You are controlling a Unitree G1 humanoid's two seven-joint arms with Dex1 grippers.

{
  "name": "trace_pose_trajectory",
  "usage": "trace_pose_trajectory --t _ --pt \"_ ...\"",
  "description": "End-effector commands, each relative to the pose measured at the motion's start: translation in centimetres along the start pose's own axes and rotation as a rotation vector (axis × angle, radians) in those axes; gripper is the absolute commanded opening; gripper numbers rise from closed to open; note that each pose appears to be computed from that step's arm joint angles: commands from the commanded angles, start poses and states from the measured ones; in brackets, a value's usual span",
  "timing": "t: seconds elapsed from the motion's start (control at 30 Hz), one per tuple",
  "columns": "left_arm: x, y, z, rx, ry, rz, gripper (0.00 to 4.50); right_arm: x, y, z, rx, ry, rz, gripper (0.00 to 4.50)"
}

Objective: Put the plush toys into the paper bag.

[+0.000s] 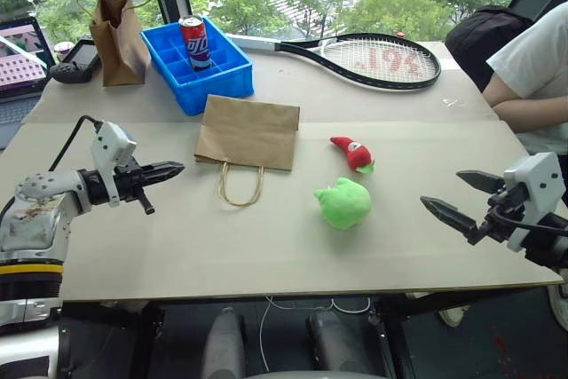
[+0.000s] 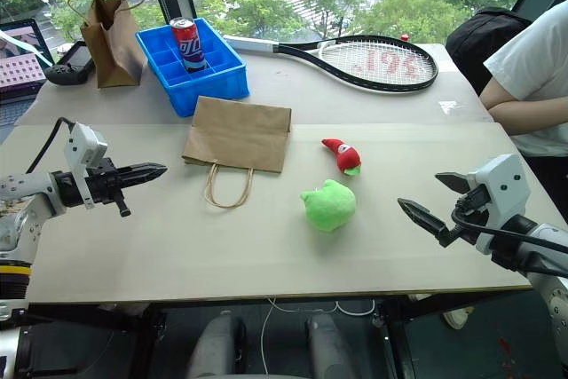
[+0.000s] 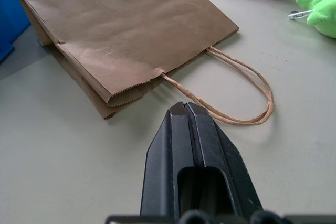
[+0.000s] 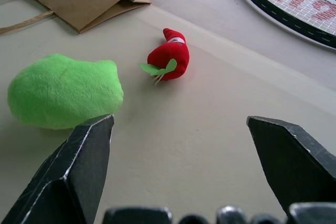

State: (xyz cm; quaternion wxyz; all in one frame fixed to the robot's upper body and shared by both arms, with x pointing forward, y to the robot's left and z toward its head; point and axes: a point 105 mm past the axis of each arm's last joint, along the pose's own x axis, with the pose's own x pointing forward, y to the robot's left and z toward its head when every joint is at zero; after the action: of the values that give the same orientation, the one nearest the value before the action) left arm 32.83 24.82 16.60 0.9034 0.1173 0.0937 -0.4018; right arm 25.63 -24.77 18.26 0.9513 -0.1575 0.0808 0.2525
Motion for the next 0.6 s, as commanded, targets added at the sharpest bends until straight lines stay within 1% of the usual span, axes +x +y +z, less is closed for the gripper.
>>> trace_pose_trajectory --t 0.03,0.07,0.1,0.13,0.2,0.27,0.37,0.47,0.6 --pt "-0.5 -0.5 2.8 0.019 -0.070 -0.086 0.01 0.0 0.3 2.2 -0.026 -0.067 0.053 4.50" --pt "-0.7 -1.3 4.7 0.028 -0.109 -0.173 0.01 0.2 1.4 3.7 -0.035 -0.094 0.150 4.50" --pt "-0.9 -2.1 6.2 0.044 -0.126 -0.253 0.01 0.3 2.6 5.0 -0.044 -0.113 0.239 4.50" --pt "-1.0 -2.8 6.9 0.073 -0.114 -0.318 0.01 0.4 3.7 5.9 -0.051 -0.121 0.316 4.50" --pt "-0.7 -3.6 7.0 0.144 -0.056 -0.379 0.01 0.7 5.6 7.1 -0.088 -0.105 0.426 4.50" --pt "-0.3 -3.8 7.2 0.186 -0.037 -0.404 0.01 0.8 6.7 7.6 -0.111 -0.085 0.489 4.50" --pt "0.3 -3.9 6.8 0.257 0.009 -0.431 0.01 1.1 7.3 8.1 -0.117 -0.074 0.522 4.50" --pt "0.9 -4.0 5.8 0.291 0.052 -0.478 0.01 1.4 8.2 8.6 -0.104 -0.080 0.568 4.50" --pt "2.4 -4.1 3.4 0.425 0.171 -0.573 0.01 2.4 9.9 8.3 -0.110 -0.067 0.616 4.50"
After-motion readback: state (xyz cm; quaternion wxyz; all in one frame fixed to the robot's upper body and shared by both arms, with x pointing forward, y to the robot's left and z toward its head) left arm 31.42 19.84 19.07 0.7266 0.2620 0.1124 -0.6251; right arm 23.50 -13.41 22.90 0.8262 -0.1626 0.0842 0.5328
